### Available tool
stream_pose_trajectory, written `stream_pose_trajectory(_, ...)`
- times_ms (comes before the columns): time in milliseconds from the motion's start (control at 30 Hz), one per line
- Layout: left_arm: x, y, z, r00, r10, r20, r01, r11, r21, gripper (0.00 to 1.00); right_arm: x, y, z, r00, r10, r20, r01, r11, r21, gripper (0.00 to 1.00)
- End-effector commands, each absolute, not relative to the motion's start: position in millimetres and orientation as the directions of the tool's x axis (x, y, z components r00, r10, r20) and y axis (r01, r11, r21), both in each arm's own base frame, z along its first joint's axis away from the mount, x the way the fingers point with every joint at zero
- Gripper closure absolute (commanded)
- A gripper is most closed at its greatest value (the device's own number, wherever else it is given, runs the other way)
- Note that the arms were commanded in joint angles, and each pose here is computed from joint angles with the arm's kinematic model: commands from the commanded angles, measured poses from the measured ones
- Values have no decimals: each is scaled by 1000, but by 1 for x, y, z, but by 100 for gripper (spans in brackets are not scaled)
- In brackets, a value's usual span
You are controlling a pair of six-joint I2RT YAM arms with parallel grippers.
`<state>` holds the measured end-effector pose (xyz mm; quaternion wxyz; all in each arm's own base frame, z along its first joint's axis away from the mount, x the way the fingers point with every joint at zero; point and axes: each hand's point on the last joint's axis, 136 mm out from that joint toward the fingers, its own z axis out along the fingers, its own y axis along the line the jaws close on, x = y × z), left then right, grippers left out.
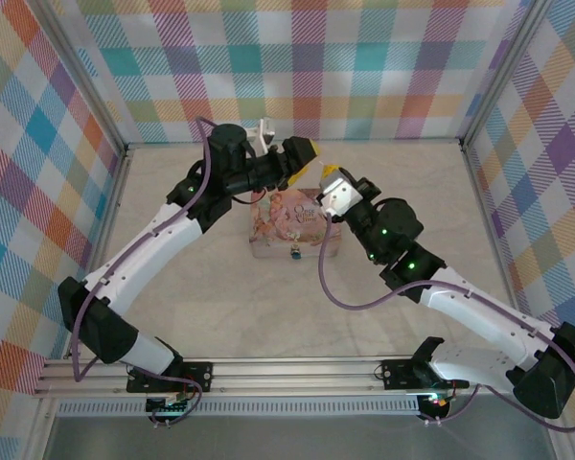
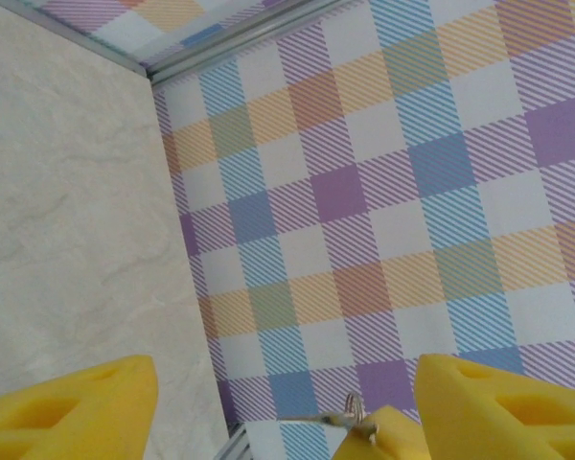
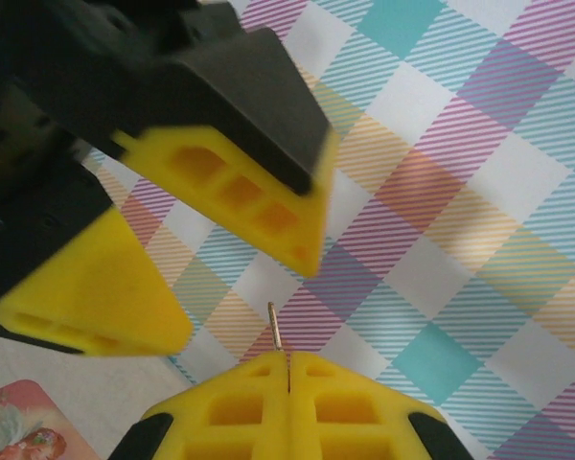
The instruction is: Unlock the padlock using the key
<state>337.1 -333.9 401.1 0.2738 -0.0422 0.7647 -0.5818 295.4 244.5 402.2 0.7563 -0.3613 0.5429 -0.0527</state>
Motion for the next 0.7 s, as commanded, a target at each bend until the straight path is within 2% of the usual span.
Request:
stream_pose_trajectory(0, 328, -343, 431, -850, -367, -378, 302, 248, -920, 32, 293, 245, 415, 441, -477, -760, -266, 739, -619, 100)
stream_pose_trajectory(467, 325, -341, 422, -858, -358, -368, 271, 292, -917, 57, 297, 255, 406, 443, -550, -708, -223, 697, -681, 100)
stream_pose_trajectory(667, 327, -341, 418, -860, -356, -364, 264, 300, -917, 73, 296, 257, 403, 445, -562, -697, -223, 685, -694, 100)
